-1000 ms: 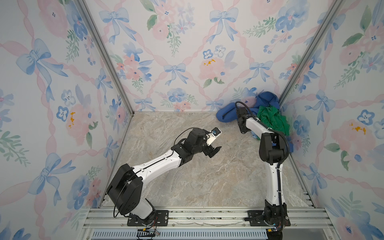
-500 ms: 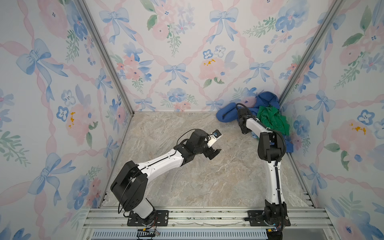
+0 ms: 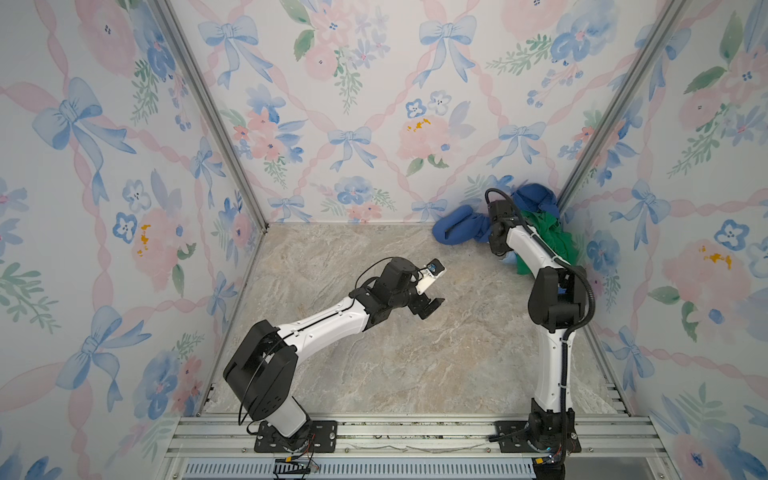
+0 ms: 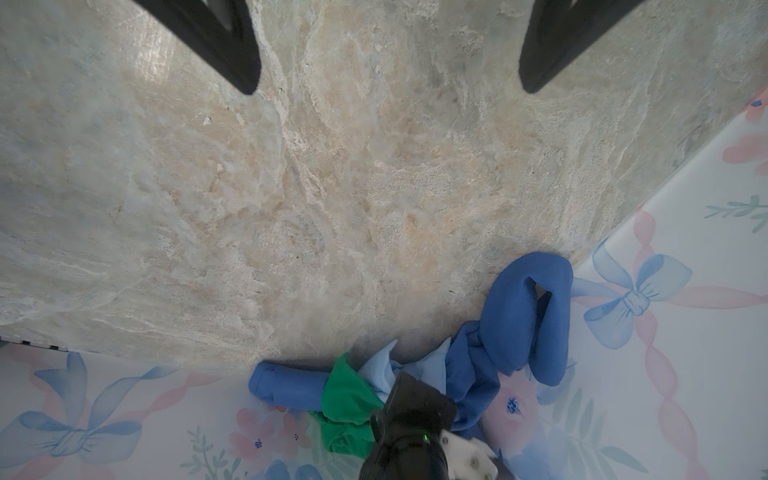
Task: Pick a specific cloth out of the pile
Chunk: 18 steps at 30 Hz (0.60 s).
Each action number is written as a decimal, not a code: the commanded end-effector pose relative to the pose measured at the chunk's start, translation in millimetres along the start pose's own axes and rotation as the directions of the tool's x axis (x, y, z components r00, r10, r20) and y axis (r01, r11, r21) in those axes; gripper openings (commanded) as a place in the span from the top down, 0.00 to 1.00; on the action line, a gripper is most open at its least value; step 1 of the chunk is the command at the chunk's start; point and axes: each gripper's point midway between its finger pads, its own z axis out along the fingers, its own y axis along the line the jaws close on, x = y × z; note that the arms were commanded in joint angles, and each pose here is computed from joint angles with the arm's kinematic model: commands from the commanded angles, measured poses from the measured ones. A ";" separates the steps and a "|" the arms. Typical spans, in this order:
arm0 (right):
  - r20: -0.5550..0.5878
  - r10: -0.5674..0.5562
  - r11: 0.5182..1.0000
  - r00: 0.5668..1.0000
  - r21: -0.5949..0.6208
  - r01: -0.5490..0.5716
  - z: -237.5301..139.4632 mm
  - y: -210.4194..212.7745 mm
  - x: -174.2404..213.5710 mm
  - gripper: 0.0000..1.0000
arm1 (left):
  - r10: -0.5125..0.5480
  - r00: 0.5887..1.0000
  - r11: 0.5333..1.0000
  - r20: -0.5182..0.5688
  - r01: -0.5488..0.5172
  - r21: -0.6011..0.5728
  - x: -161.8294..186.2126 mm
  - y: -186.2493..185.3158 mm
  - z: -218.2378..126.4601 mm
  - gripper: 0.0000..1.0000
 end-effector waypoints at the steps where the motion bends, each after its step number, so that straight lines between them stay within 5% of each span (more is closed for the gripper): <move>1: 0.291 0.178 0.984 0.940 -0.065 -0.166 -122.6 -69.9 -82.4 1.00 | -0.004 0.999 1.000 0.035 0.004 0.006 -17.7 -2.2 -10.4 0.02; 5: 0.597 0.172 0.980 0.783 -0.020 -0.200 -239.7 -113.8 -148.8 1.00 | -0.003 0.999 1.000 0.054 0.003 -0.003 -24.3 -0.5 -16.7 0.02; 8: 0.821 0.196 0.969 0.536 -0.079 -0.233 -351.4 -118.3 -180.2 1.00 | 0.003 0.998 1.000 0.061 -0.001 -0.019 -27.3 2.4 -20.5 0.02; 10: 0.885 0.201 0.972 0.419 -0.128 -0.197 -412.8 -103.4 -187.4 1.00 | 0.005 0.998 0.999 0.069 -0.002 -0.036 -30.4 5.8 -24.8 0.02; 15: 0.918 0.337 0.939 0.207 -0.345 0.001 -507.2 -49.5 -181.4 1.00 | -0.005 0.994 0.994 0.108 0.017 -0.107 -40.5 23.5 -39.9 0.02; 16: 0.903 0.390 0.917 0.182 -0.399 0.018 -517.1 -46.0 -179.4 1.00 | -0.008 0.993 0.992 0.120 0.022 -0.122 -43.0 27.8 -44.9 0.02; 18: 0.854 0.474 0.870 0.217 -0.491 0.035 -514.9 -34.7 -176.5 1.00 | 0.000 0.990 0.987 0.143 0.023 -0.156 -48.5 36.8 -56.3 0.02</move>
